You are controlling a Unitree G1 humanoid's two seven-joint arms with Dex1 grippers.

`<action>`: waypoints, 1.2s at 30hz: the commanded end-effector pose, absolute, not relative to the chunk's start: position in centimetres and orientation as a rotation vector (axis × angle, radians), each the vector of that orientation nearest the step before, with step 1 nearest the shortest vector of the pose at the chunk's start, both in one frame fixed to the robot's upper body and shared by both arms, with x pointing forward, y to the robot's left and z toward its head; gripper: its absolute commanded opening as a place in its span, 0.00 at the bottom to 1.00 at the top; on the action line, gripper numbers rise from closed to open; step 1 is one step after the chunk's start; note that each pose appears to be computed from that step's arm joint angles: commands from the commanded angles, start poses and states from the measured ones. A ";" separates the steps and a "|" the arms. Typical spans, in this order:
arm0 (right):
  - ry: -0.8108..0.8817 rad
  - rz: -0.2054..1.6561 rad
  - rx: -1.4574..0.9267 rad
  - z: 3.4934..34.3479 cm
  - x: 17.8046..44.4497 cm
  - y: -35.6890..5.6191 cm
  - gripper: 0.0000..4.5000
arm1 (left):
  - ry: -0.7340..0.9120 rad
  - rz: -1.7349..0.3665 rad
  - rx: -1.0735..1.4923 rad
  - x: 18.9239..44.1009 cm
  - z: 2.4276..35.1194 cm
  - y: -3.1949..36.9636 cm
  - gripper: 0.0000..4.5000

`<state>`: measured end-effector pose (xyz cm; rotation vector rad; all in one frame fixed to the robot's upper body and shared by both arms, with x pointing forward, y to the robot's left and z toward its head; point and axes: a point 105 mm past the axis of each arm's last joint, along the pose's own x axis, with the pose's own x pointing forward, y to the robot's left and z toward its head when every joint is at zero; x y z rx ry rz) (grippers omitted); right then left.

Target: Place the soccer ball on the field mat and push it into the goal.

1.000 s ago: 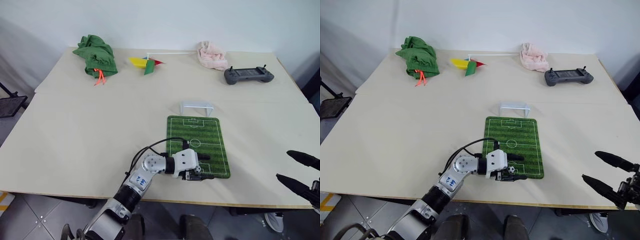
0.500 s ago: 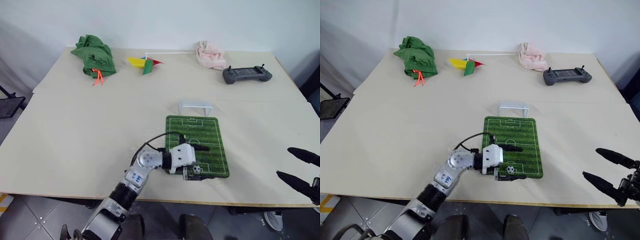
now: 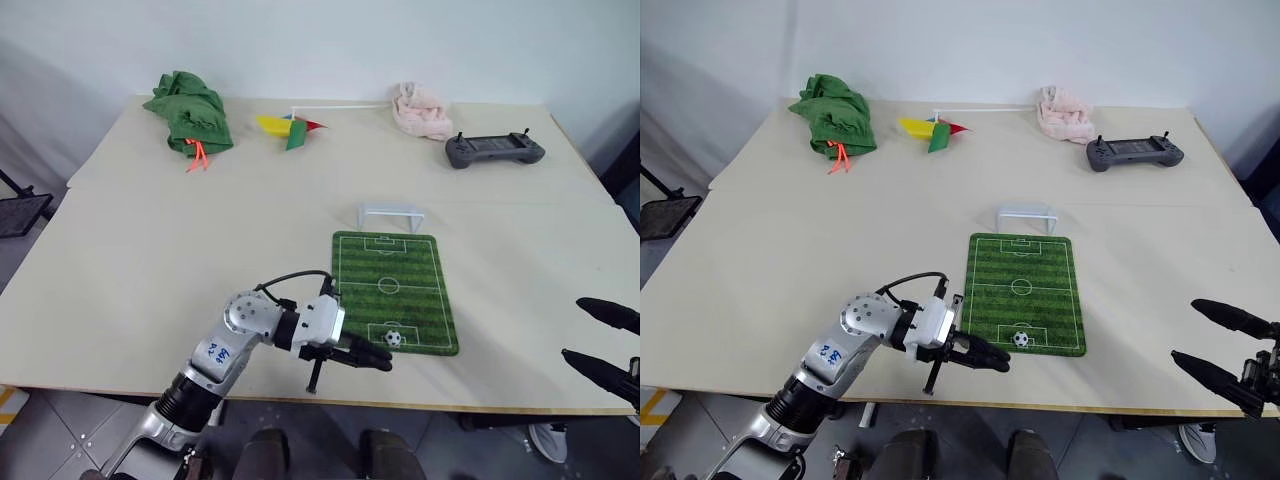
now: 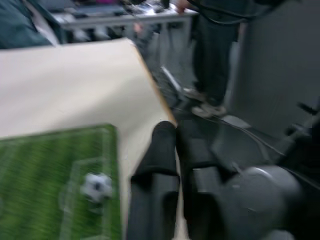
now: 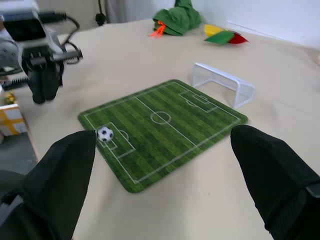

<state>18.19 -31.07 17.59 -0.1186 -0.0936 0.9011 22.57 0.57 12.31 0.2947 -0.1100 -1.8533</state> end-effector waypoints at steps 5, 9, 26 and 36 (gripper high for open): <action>-0.111 0.881 -0.151 18.3 17.3 -31.2 1.00 | -0.105 -1.858 0.362 22.5 11.5 -1.7 0.01; -0.111 0.872 -0.146 18.2 16.7 -31.1 1.00 | -0.071 -1.852 0.383 23.1 10.4 -2.6 0.01; -0.056 0.971 -0.097 17.5 13.9 -30.4 1.00 | -0.020 -1.673 0.459 27.7 8.8 -5.4 0.01; -0.053 0.918 -0.138 17.2 14.7 -30.8 1.00 | -0.141 -1.284 0.451 35.5 12.7 -6.4 0.01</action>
